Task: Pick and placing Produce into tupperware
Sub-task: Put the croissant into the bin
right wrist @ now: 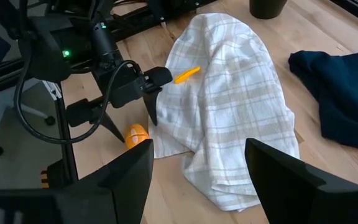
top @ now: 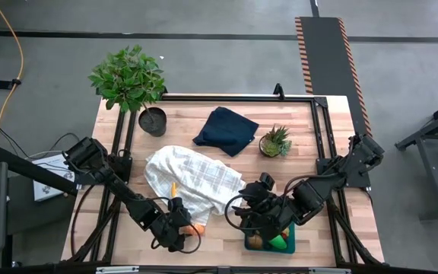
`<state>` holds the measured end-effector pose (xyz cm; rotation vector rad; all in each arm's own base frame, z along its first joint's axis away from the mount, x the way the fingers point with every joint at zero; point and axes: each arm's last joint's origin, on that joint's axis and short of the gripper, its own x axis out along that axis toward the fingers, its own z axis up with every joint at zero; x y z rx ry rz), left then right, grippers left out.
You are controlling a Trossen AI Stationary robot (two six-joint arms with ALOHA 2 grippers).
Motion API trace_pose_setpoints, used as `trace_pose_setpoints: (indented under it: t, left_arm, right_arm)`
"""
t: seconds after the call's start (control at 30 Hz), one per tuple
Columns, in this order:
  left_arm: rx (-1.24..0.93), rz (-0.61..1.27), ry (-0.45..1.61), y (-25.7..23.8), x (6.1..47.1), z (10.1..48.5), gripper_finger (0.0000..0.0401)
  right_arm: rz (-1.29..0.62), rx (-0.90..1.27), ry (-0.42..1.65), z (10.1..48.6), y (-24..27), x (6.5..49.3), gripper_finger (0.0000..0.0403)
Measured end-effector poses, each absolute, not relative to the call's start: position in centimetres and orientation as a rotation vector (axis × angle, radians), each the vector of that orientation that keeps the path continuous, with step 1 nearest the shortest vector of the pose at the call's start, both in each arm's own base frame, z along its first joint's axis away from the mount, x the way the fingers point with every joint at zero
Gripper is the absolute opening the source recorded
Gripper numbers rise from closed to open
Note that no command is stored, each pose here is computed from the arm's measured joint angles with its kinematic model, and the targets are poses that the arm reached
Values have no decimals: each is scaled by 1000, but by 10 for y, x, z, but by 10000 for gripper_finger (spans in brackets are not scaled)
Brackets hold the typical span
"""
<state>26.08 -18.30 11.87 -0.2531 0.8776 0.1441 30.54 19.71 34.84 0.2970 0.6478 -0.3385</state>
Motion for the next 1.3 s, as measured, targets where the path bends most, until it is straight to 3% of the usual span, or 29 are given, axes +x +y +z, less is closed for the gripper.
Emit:
trace_pose_setpoints:
  t: [0.2,0.93,1.3]
  left_arm:
    - [-252,112,884,-184,261,119,314]
    - [83,-68,890,-185,262,119,314]
    - [65,-61,854,-177,272,122,314]
  right_arm:
    - [-341,304,647,348,197,305,245]
    - [-341,289,656,348,197,305,245]
    - [-348,289,664,347,196,304,245]
